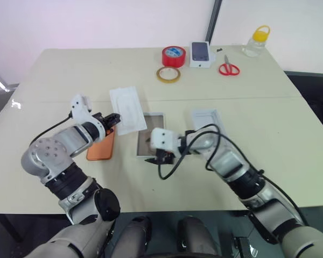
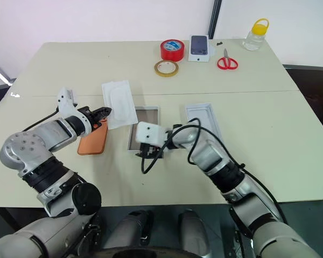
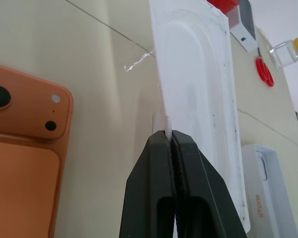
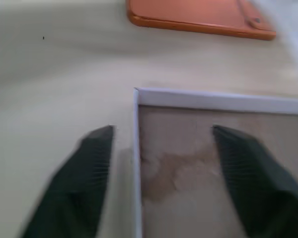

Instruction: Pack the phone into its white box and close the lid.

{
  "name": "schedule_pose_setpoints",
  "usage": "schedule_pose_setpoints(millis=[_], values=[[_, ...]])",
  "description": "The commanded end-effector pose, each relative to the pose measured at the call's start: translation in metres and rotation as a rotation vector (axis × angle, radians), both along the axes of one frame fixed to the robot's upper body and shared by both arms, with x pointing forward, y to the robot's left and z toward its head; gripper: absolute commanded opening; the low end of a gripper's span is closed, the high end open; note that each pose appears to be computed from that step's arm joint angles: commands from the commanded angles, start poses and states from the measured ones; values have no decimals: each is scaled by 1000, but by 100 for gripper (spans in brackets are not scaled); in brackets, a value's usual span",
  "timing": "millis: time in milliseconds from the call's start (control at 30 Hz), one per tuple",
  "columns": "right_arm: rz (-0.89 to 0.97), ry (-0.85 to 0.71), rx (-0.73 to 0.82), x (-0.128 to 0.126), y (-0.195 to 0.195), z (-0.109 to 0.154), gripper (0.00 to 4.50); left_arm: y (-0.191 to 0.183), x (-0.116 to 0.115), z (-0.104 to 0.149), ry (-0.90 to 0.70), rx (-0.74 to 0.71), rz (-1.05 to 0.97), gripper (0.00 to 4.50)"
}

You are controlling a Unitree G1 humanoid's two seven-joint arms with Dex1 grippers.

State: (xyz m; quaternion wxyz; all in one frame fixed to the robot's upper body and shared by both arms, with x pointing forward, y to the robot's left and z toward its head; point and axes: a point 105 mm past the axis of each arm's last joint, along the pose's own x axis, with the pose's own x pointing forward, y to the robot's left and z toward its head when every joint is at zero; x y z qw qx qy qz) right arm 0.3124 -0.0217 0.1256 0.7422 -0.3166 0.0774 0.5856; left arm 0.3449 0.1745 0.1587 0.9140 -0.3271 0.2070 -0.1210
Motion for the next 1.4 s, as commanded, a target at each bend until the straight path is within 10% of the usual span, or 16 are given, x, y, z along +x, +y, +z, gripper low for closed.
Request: schedule_pose_setpoints(millis=[33, 800, 1133, 1300, 1400], values=[[-9, -21, 58, -6, -21, 26, 383, -7, -5, 9, -49, 37, -39, 0], [-187, -80, 33, 12, -71, 30, 383, -59, -27, -31, 81, 149, -259, 0], [-192, -102, 57, 17, -67, 34, 389, -57, -26, -20, 48, 119, -261, 429], [-247, -72, 168, 28, -58, 46, 389, -50, -22, 4, -40, 91, -257, 429], [-259, -65, 180, 33, -54, 47, 312, -45, -20, 14, -75, 82, -241, 434]])
